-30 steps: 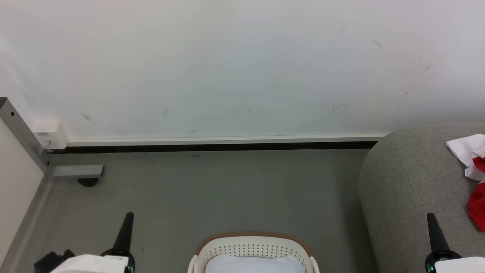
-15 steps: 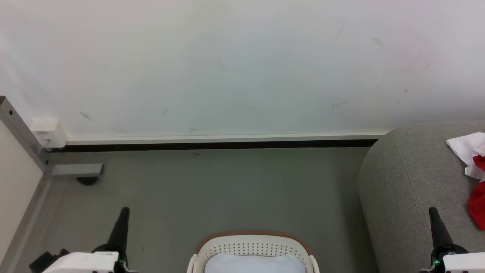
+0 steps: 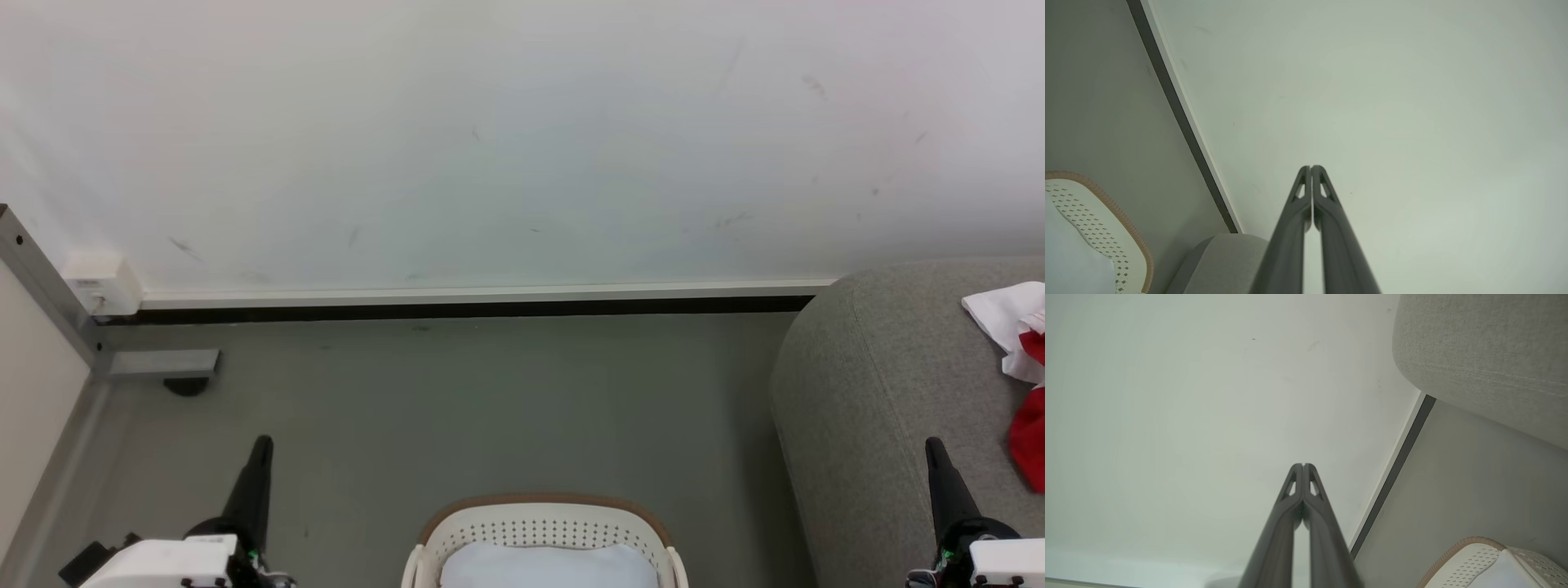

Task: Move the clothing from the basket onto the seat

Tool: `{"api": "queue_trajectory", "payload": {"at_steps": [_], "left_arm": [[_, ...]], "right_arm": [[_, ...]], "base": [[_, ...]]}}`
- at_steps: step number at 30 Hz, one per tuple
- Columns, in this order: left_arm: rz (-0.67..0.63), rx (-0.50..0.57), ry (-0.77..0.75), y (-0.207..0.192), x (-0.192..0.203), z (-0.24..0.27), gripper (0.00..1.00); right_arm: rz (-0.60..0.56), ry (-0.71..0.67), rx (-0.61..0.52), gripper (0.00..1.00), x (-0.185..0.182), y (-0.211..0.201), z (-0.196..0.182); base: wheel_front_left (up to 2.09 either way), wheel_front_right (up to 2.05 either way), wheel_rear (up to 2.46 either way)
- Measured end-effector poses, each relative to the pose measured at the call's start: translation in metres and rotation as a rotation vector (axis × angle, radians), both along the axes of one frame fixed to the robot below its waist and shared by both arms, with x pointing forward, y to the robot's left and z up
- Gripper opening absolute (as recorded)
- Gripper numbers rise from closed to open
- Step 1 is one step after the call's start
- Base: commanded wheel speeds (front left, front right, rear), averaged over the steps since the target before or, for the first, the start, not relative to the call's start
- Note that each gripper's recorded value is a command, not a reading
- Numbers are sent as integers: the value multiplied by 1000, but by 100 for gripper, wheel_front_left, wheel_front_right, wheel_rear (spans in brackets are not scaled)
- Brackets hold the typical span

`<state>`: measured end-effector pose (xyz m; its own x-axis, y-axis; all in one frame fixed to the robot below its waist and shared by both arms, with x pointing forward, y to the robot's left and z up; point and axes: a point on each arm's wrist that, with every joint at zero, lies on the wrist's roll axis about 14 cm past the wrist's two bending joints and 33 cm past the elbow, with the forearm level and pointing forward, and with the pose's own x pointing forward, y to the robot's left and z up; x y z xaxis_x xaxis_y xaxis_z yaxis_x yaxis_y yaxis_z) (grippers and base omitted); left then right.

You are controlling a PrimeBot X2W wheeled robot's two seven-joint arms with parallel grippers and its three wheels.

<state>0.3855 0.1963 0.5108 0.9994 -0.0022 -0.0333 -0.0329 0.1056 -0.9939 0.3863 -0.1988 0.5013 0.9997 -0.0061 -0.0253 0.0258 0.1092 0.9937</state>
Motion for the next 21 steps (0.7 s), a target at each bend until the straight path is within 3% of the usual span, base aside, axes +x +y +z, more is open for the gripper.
{"api": "queue_trajectory", "payload": {"at_steps": [21], "left_arm": [[5,-105,-27,4,4,6,0]], "right_arm": [[5,-27,114,0,5,-1,7]], "base": [[0,0,0]]}}
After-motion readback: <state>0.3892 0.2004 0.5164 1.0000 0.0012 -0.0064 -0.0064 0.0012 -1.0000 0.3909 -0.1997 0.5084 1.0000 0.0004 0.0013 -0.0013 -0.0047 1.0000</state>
